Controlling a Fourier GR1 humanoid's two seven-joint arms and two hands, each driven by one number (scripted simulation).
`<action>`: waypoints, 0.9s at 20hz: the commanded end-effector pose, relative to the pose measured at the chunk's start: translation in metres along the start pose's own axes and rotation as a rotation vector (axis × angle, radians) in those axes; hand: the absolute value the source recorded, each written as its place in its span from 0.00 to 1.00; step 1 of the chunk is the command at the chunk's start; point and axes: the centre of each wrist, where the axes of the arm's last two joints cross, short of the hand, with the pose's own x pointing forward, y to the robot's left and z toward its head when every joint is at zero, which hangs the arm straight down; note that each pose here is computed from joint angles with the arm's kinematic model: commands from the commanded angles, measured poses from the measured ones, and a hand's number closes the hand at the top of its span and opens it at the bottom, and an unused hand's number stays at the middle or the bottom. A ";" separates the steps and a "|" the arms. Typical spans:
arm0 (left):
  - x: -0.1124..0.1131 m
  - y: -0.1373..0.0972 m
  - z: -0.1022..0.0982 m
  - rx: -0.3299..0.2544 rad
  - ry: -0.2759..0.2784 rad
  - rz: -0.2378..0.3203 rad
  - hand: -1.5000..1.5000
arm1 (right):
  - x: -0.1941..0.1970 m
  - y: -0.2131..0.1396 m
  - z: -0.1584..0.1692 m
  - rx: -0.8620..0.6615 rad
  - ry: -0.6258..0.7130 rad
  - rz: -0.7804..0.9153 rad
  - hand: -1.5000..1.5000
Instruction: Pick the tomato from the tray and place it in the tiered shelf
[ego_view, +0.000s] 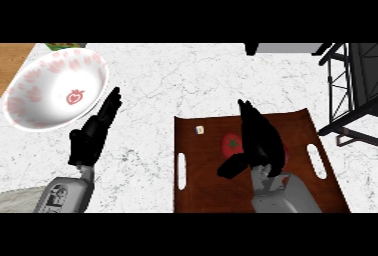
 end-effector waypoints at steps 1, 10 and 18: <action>0.007 -0.013 0.018 0.000 -0.012 0.009 0.50 | -0.003 -0.001 -0.016 0.017 0.046 0.022 0.00; 0.000 -0.008 -0.003 -0.022 -0.006 0.005 0.50 | -0.015 0.048 -0.021 0.043 0.045 0.012 0.00; -0.001 0.009 0.005 -0.005 -0.006 -0.002 0.50 | -0.027 0.025 -0.025 0.113 0.034 0.115 1.00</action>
